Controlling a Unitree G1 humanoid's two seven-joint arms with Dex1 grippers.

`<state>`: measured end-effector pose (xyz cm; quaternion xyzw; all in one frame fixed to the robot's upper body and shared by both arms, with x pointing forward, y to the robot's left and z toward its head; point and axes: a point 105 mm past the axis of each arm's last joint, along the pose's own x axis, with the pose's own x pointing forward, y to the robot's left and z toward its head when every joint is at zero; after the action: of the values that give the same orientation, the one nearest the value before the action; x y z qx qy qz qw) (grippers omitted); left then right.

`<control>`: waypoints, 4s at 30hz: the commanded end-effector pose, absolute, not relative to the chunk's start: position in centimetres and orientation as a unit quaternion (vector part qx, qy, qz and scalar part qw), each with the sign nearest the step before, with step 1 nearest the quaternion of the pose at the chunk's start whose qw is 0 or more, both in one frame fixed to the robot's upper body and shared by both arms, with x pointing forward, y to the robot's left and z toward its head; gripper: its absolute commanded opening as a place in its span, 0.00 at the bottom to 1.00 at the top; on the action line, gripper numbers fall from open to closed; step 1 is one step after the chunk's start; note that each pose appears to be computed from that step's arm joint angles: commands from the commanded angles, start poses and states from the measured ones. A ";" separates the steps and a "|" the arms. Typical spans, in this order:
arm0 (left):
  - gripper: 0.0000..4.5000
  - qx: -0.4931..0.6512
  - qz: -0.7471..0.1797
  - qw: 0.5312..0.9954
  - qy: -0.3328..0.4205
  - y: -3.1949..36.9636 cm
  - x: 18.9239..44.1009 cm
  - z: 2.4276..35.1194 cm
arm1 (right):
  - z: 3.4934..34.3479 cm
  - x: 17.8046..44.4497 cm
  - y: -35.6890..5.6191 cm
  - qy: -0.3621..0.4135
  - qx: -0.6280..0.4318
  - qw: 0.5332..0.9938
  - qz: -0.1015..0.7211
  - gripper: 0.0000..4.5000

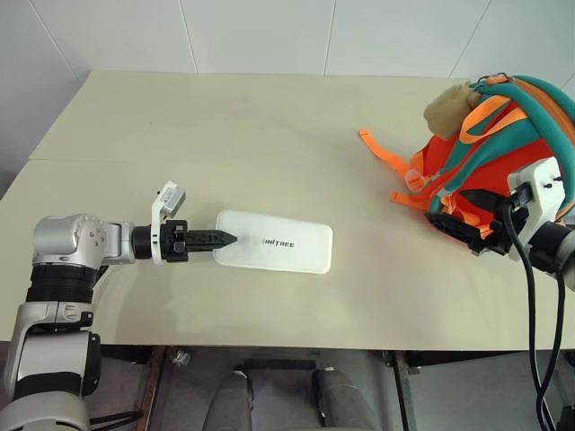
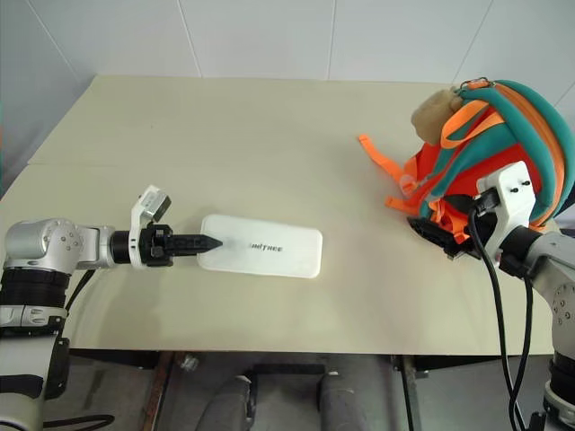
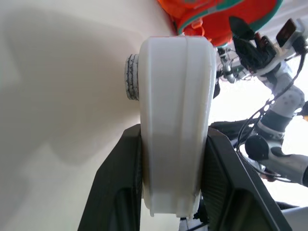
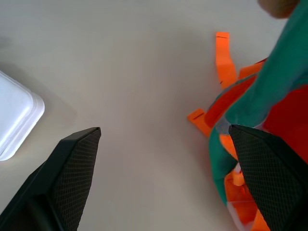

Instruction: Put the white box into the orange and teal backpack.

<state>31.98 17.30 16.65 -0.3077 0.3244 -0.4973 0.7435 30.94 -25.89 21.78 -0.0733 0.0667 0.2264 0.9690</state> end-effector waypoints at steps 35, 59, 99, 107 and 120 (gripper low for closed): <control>0.28 -0.383 -0.388 0.837 0.052 24.4 35.4 25.7 | 30.5 32.7 -9.6 -0.108 -0.019 0.868 0.484 0.00; 0.28 -0.279 -0.413 0.865 0.061 27.3 34.9 27.7 | 29.6 20.8 -7.9 -0.032 -0.096 0.667 0.738 0.00; 0.27 -0.020 -0.632 0.775 0.023 23.3 29.8 29.9 | 26.4 24.6 -10.1 0.030 -0.109 0.732 0.672 0.00; 0.27 0.086 -0.638 0.763 0.047 21.2 31.0 30.0 | 25.9 25.1 -10.1 0.034 -0.114 0.736 0.667 0.00; 0.27 0.087 -0.676 0.731 0.025 20.6 28.2 33.4 | 25.5 25.4 -10.4 0.035 -0.119 0.742 0.659 0.00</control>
<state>30.98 20.86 31.24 0.0876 0.0641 -0.6169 0.7795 25.65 -10.48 25.10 -0.1086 0.0493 0.6571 0.7443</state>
